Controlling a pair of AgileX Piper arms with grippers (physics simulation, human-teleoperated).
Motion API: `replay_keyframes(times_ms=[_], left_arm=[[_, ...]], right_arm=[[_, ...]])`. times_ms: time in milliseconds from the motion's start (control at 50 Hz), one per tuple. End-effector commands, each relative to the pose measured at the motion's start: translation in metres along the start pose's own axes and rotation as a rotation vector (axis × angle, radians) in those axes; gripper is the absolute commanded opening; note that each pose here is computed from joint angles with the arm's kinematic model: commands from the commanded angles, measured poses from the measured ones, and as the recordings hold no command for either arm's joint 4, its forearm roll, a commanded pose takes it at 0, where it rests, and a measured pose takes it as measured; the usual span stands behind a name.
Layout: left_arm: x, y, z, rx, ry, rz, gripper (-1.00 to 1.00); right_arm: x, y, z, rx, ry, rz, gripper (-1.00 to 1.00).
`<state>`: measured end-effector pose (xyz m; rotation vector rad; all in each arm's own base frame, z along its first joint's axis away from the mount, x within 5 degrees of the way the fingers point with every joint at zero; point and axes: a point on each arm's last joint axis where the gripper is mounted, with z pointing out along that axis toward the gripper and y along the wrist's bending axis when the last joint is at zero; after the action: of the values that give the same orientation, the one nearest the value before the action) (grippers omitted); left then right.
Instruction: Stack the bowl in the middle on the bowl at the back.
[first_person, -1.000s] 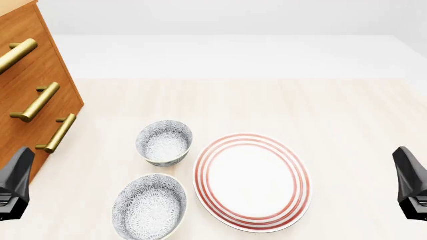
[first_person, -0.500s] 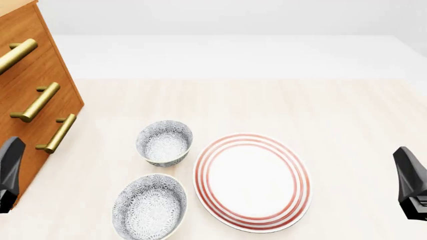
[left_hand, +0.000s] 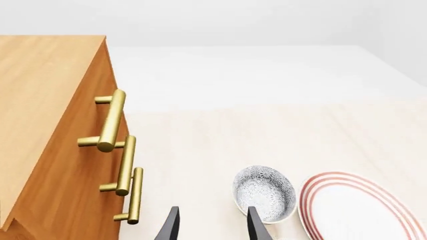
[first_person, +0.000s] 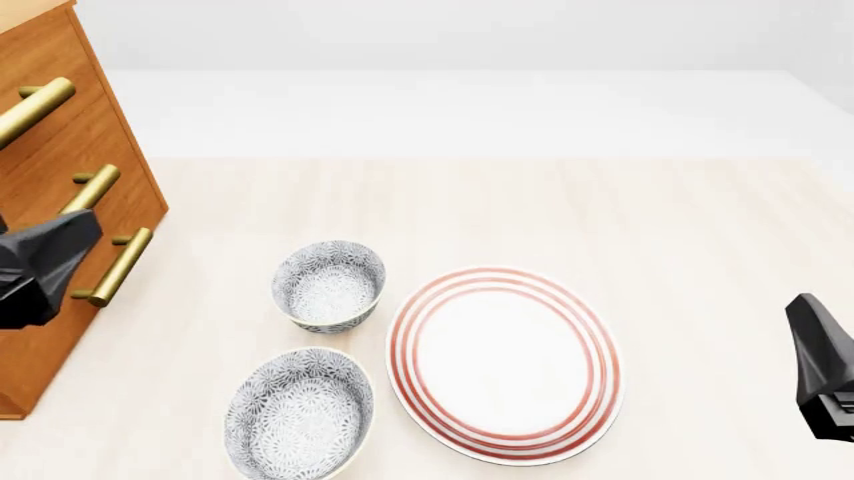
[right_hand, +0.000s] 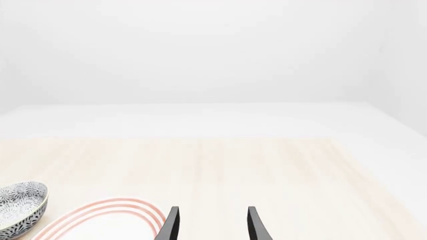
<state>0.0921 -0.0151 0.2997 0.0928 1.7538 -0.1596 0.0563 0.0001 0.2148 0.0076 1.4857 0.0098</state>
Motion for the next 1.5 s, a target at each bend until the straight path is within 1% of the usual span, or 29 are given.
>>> replay_keyframes(times_ms=[20,60,100,120,140,180,200,220,260,280,300,360,380,440,540,620,840,1020,1180,1500], left_arm=[[-0.018,-0.015,0.026,0.090,0.220,-0.022,1.00],[-0.019,-0.017,0.027,0.105,0.248,-0.008,1.00],[-0.017,-0.021,0.031,0.119,0.288,-0.019,1.00],[-0.014,-0.021,0.036,0.120,0.319,0.020,1.00],[-0.008,-0.025,0.041,0.144,0.363,0.051,1.00],[-0.010,-0.024,0.037,0.143,0.348,0.054,1.00],[-0.005,-0.024,0.042,0.138,0.382,0.047,1.00],[-0.002,-0.026,0.045,0.148,0.403,0.069,1.00],[0.004,-0.028,0.047,0.155,0.439,0.050,1.00],[0.008,-0.030,0.051,0.162,0.465,0.049,1.00],[0.015,-0.034,0.054,0.173,0.504,0.028,1.00],[0.019,-0.036,0.055,0.182,0.521,0.033,1.00],[0.023,-0.039,0.056,0.193,0.540,0.024,1.00],[0.027,-0.041,0.058,0.202,0.553,0.031,1.00],[0.044,-0.046,0.061,0.221,0.606,0.045,1.00],[0.056,-0.046,0.066,0.221,0.631,0.053,1.00],[0.069,-0.046,0.074,0.212,0.649,0.053,1.00],[0.085,-0.047,0.081,0.204,0.675,0.041,1.00],[0.106,-0.049,0.086,0.212,0.707,0.054,1.00],[0.129,-0.052,0.093,0.223,0.749,0.082,1.00]], right_arm=[[0.000,0.000,0.000,0.002,0.003,0.002,1.00],[0.000,0.000,0.000,0.002,0.004,0.002,1.00],[0.001,0.000,0.000,0.002,0.004,0.000,1.00],[0.001,0.000,0.000,0.002,0.004,0.000,1.00],[0.001,0.000,0.000,0.002,0.004,0.000,1.00],[0.001,0.000,0.000,0.003,0.005,-0.001,1.00],[0.001,0.000,0.000,0.002,0.006,-0.004,1.00],[0.001,0.000,0.000,0.002,0.007,-0.005,1.00],[0.001,0.000,0.000,0.001,0.007,-0.004,1.00],[0.001,0.000,0.001,0.001,0.007,-0.004,1.00],[0.001,0.000,0.000,0.002,0.007,-0.004,1.00],[0.001,0.000,0.000,0.003,0.009,-0.006,1.00],[0.001,0.000,0.001,0.004,0.009,-0.007,1.00],[0.001,0.000,0.000,0.005,0.009,-0.007,1.00],[0.002,-0.001,0.000,0.010,0.011,0.001,1.00],[0.002,0.000,0.000,0.008,0.011,-0.001,1.00],[0.001,0.000,0.001,0.006,0.010,-0.006,1.00],[0.001,0.000,0.001,0.005,0.009,-0.009,1.00],[0.001,0.000,0.001,0.003,0.008,-0.010,1.00],[0.001,0.000,0.001,0.002,0.008,-0.008,1.00]])
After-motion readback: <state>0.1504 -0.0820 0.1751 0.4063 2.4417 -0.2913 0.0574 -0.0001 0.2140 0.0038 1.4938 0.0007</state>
